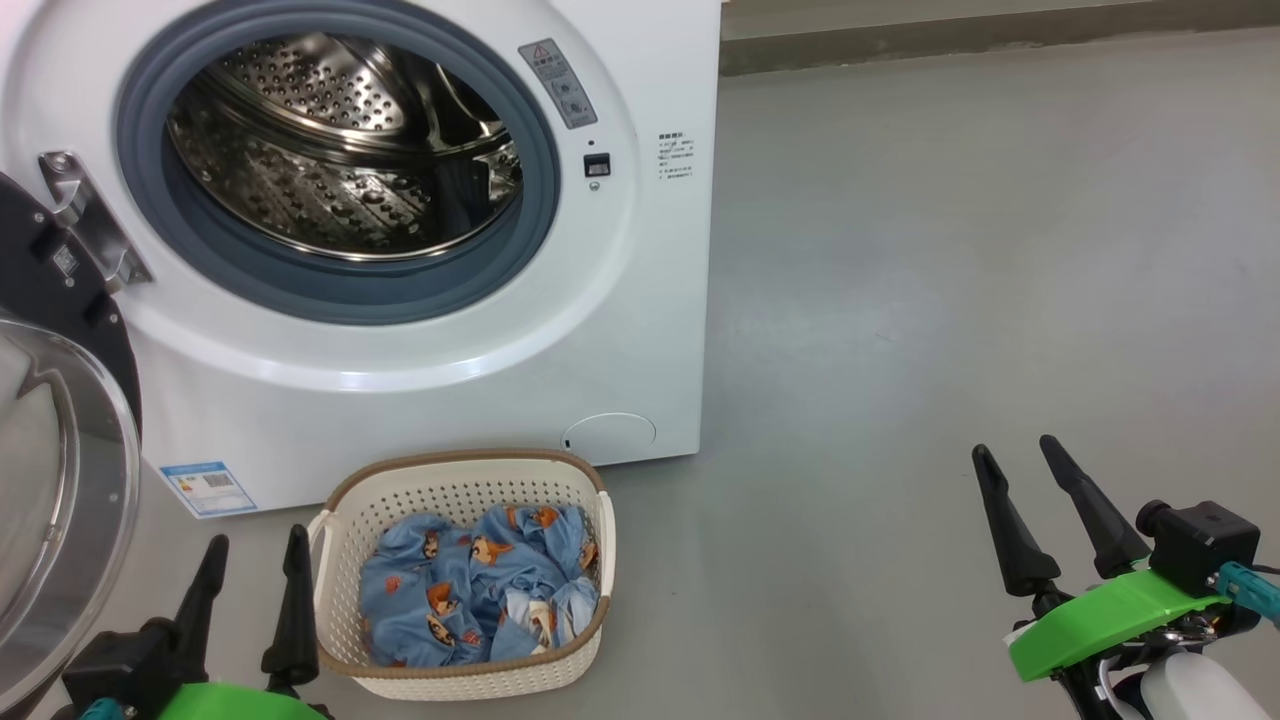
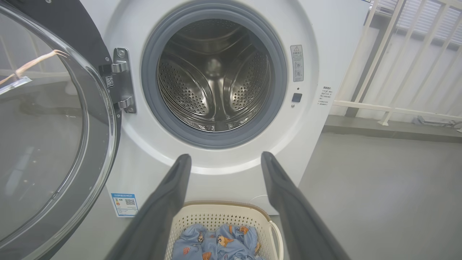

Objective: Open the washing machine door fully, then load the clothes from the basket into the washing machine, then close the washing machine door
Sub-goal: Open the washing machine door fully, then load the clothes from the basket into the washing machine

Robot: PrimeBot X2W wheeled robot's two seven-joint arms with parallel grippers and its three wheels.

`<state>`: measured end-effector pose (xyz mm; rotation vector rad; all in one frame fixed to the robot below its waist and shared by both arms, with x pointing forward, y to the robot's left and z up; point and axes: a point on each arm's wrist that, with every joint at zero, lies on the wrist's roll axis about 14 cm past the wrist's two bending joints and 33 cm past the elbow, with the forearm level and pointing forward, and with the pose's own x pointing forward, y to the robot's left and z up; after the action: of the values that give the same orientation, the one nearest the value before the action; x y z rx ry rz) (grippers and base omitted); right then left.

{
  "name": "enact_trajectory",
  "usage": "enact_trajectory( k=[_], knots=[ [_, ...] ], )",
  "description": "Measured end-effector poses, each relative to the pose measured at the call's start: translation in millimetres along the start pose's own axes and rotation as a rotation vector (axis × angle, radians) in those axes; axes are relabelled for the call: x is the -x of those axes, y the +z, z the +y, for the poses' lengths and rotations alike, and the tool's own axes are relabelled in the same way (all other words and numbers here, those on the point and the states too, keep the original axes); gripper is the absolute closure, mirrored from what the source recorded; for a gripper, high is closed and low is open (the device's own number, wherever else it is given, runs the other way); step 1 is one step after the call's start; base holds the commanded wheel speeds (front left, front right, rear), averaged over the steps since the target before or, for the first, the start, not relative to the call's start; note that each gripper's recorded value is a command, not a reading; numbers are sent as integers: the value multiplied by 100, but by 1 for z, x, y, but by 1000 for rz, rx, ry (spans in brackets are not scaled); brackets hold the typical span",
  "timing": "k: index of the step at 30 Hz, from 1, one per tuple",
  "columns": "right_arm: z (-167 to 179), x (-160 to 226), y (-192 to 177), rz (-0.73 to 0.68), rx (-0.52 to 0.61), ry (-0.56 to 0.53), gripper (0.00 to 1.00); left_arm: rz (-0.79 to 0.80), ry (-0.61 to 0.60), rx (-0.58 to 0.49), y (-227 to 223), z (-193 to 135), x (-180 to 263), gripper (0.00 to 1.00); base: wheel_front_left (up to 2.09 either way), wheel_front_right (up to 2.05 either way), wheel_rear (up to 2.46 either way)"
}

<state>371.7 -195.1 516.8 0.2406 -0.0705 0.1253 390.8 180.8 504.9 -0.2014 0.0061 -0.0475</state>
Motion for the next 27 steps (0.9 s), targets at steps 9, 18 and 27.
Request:
enact_trajectory(
  k=[9, 18, 27],
  knots=[
    [1, -2, 0, -2, -1, 2, 0, -2, 10, 0, 1, 4, 1, 0, 0, 0, 0],
    [3, -4, 0, -2, -3, 10, 0, -15, 20, -1, 4, 8, 2, 0, 0, 0, 0],
    [5, -5, 0, -2, -3, 14, 0, -21, 24, 1, 6, 9, 3, 0, 0, 0, 0]
  ],
)
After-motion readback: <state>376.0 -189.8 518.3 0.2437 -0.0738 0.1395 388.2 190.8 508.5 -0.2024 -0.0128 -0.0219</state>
